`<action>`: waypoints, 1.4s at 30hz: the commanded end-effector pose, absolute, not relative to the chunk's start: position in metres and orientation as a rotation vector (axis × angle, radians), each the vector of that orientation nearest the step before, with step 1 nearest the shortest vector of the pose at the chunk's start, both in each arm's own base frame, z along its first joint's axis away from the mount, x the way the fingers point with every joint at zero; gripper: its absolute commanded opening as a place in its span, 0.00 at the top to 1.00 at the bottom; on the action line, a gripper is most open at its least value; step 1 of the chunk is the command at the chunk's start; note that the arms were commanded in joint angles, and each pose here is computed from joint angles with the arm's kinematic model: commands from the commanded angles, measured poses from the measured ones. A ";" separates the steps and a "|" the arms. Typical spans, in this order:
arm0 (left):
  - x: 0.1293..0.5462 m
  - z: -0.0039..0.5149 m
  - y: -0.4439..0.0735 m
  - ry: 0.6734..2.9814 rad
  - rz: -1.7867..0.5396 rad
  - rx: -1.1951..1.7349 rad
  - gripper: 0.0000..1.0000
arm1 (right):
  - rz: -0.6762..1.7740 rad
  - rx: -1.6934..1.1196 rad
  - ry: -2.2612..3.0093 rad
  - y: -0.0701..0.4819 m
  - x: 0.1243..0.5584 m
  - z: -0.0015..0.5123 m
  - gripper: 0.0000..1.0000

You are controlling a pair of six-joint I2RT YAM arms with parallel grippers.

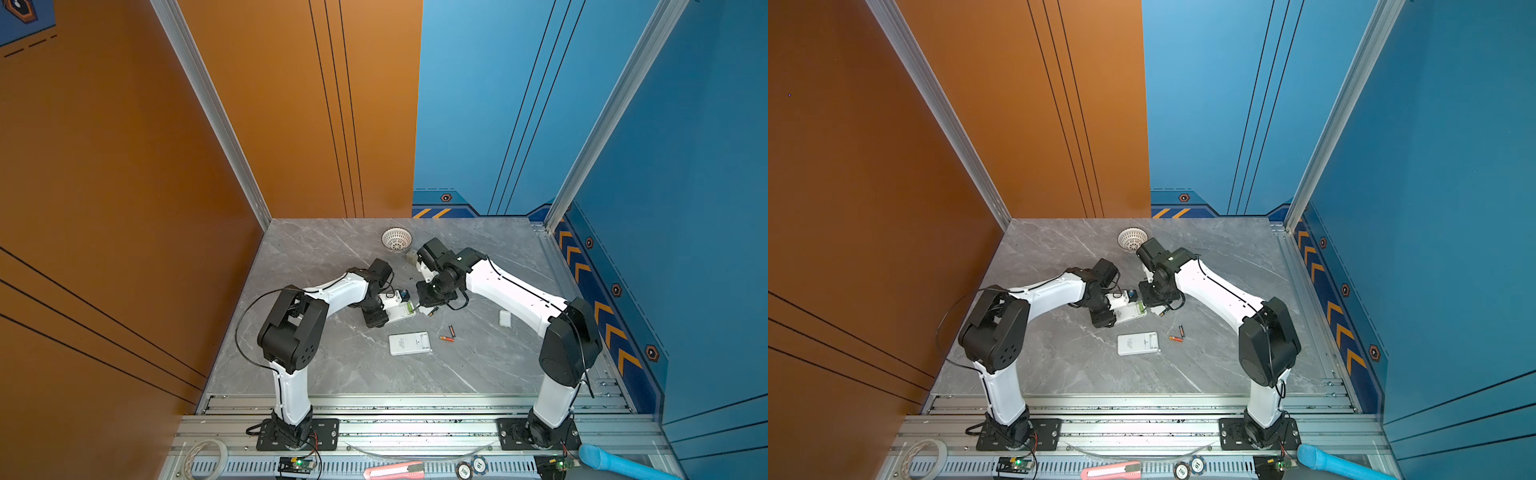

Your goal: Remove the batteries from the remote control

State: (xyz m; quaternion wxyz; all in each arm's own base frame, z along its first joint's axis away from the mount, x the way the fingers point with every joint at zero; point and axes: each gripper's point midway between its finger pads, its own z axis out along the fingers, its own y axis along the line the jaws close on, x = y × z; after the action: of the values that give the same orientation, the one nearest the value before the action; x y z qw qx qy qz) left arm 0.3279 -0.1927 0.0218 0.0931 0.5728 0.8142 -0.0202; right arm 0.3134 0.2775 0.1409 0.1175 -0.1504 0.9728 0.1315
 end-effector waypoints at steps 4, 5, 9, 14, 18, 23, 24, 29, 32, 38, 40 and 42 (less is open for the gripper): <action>0.307 -0.003 -0.188 2.508 -0.135 1.749 0.91 | 0.248 -0.423 2.900 0.265 0.310 0.132 1.00; 0.307 -0.003 -0.187 2.510 -0.133 1.748 0.91 | 0.240 -0.432 2.897 0.264 0.311 0.132 1.00; 0.307 -0.003 -0.187 2.510 -0.122 1.749 0.91 | 0.244 -0.487 2.918 0.263 0.303 0.130 1.00; 0.308 -0.003 -0.189 2.505 -0.126 1.751 0.91 | 0.248 -0.534 2.938 0.268 0.303 0.120 1.00; 0.306 -0.002 -0.192 2.495 -0.143 1.759 0.91 | 0.219 -0.602 2.915 0.282 0.300 0.117 1.00; 0.300 0.002 -0.199 2.478 -0.217 1.760 0.91 | 0.108 -0.669 2.838 0.292 0.301 0.108 1.00; 0.300 0.003 -0.199 2.474 -0.222 1.764 0.91 | 0.075 -0.672 2.830 0.290 0.300 0.105 1.00; 0.298 0.004 -0.198 2.485 -0.237 1.753 0.91 | 0.111 -0.555 2.752 0.286 0.300 0.112 1.00; 0.298 0.005 -0.198 2.493 -0.263 1.742 0.91 | 0.041 -0.519 2.697 0.274 0.307 0.124 1.00; 0.299 0.008 -0.201 2.530 -0.302 1.713 0.89 | -0.033 -0.520 2.686 0.266 0.310 0.117 1.00; 0.297 0.012 -0.203 2.547 -0.334 1.705 0.88 | -0.122 -0.501 2.651 0.261 0.313 0.118 1.00; 0.295 0.017 -0.207 2.559 -0.381 1.690 0.88 | -0.177 -0.470 2.612 0.257 0.317 0.120 1.00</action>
State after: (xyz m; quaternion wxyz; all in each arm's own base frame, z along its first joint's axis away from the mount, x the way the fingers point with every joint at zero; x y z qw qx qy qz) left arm 0.3251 -0.1955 0.0223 0.0770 0.5522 0.8283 -0.0555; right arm 0.3009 0.2916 0.1269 0.2028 -0.2071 0.9565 0.0326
